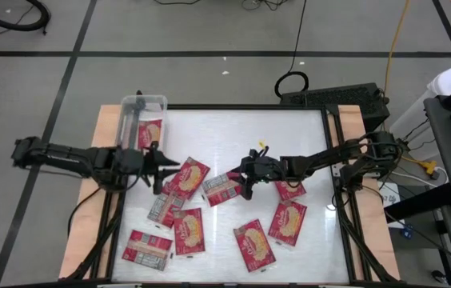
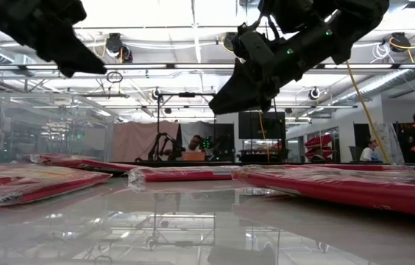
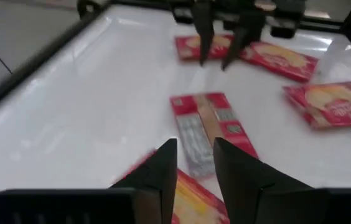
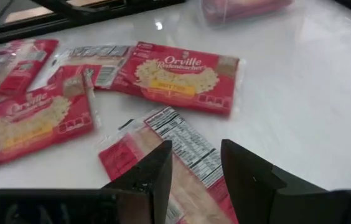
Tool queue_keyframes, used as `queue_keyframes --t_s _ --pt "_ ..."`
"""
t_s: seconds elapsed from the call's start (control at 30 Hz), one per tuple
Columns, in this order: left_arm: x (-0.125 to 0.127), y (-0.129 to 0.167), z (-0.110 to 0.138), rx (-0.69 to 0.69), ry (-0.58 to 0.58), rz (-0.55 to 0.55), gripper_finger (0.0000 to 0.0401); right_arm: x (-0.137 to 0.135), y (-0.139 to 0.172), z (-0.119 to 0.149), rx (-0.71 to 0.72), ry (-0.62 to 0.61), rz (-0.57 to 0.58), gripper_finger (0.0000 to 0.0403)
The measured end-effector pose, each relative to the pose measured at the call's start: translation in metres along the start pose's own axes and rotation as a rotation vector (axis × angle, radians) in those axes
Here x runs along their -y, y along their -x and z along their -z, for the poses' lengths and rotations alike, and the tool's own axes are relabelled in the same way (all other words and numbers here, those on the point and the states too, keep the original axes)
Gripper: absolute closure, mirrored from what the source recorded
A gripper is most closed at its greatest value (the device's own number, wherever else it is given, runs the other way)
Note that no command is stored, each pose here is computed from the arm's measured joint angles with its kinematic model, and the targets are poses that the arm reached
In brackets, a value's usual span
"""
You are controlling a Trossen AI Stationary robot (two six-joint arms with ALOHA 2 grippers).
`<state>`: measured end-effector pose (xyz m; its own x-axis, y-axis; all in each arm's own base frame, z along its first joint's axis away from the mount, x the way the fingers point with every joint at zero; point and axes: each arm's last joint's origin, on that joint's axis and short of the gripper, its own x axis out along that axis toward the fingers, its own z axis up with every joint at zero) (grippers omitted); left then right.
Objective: Sort popcorn bags into baskets
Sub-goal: Stack the red popcorn pack into the bin
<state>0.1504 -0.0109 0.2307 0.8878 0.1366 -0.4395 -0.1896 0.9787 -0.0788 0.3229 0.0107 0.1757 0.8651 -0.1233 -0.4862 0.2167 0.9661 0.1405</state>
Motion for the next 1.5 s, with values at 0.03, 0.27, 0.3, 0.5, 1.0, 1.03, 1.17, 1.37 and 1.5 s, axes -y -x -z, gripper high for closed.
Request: queue_keyframes --t_s 0.03,0.27,0.3,0.5,1.0,1.03,1.17,1.37,1.5 --pt "0.003 0.001 0.003 -0.016 0.018 -0.002 0.0293 0.0 0.0 -0.001 0.01 0.018 0.012 0.0273" --pt "0.025 -0.002 0.02 -0.127 0.116 -0.026 0.0293 0.002 0.0 -0.005 0.056 0.153 0.091 0.0273" --pt "0.028 -0.004 0.023 -0.147 0.129 -0.023 0.0293 0.002 0.0 -0.004 0.054 0.164 0.089 0.0273" --pt "0.043 -0.02 0.041 -0.282 0.28 -0.07 0.0293 0.0 0.001 0.005 0.035 0.198 0.076 0.0273" --pt "0.039 -0.029 0.065 -0.424 0.685 -0.329 0.0293 0.003 0.013 0.041 0.143 0.196 -0.014 0.0273" --pt "0.038 -0.028 0.066 -0.432 0.679 -0.338 0.0293 0.003 0.013 0.042 0.146 0.19 -0.032 0.0273" --pt "0.036 -0.027 0.069 -0.452 0.653 -0.373 0.0292 -0.001 0.014 0.045 0.134 0.193 -0.099 0.0273" --pt "0.036 -0.031 0.076 -0.478 0.62 -0.433 0.0264 -0.005 0.015 0.046 0.136 0.192 -0.115 0.0273" --pt "0.037 -0.037 0.079 -0.481 0.622 -0.452 0.0214 -0.008 0.016 0.044 0.157 0.183 -0.128 0.0273"
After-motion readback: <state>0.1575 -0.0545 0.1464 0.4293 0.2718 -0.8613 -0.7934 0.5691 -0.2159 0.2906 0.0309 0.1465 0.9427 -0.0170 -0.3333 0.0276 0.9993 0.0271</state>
